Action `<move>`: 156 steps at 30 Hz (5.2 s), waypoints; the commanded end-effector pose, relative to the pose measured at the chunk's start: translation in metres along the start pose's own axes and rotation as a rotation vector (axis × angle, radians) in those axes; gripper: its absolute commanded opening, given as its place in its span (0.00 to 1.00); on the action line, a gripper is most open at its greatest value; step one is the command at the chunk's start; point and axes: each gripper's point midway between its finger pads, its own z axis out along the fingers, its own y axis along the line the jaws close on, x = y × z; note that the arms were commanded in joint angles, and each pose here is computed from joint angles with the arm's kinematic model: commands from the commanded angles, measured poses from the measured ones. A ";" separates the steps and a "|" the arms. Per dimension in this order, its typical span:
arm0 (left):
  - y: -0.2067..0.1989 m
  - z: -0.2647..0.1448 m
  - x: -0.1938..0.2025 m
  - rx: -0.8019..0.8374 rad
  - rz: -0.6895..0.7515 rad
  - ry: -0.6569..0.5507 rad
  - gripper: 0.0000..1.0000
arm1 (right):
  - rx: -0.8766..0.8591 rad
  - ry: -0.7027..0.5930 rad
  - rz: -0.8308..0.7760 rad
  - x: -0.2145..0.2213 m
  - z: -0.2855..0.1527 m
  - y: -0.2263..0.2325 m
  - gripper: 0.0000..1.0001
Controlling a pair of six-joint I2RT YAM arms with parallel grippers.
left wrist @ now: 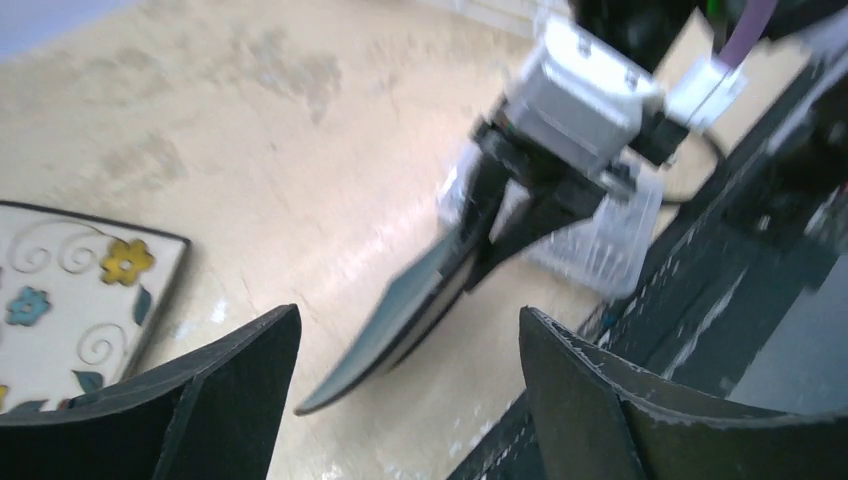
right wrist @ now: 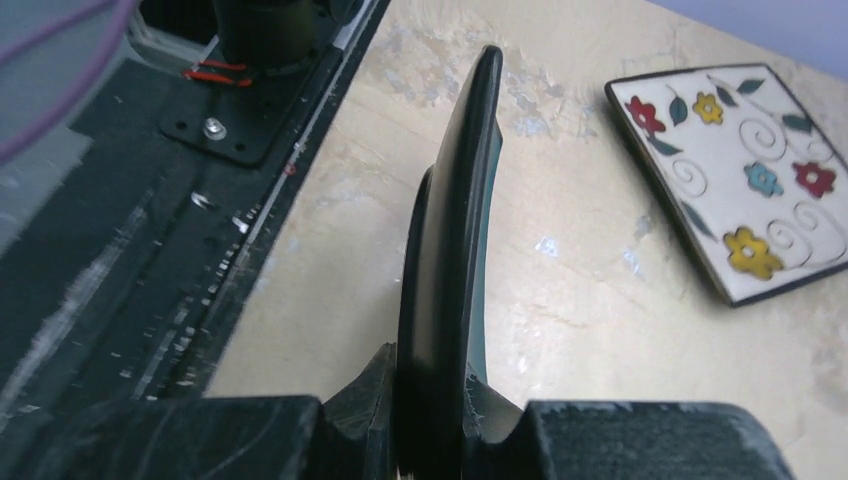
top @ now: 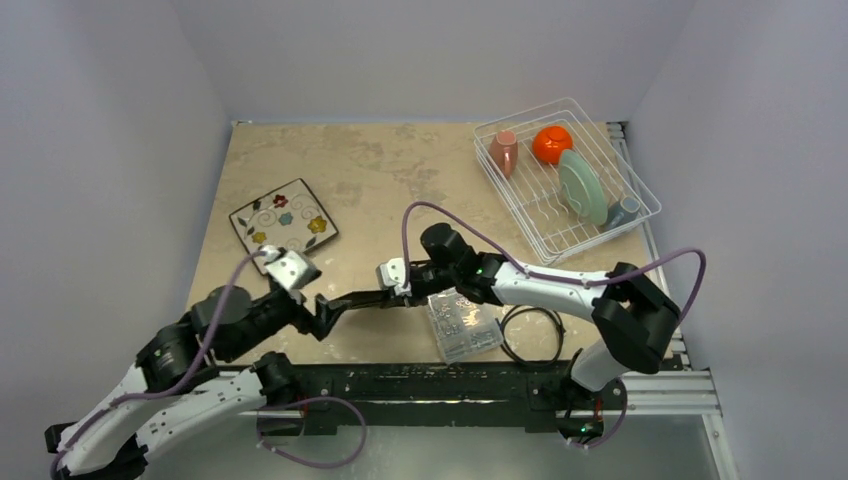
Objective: Load the mixed dishes into the dish rack
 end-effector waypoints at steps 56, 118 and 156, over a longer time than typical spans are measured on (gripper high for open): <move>0.089 0.023 -0.163 -0.597 0.160 -0.325 0.93 | 1.402 0.208 0.304 -0.042 -0.398 -0.129 0.00; 0.088 0.031 -0.160 -0.597 0.189 -0.305 0.91 | 1.375 0.080 0.475 0.121 -0.421 -0.157 0.03; 0.086 0.037 -0.158 -0.587 0.193 -0.291 0.90 | 1.487 0.084 0.532 0.101 -0.438 -0.133 0.45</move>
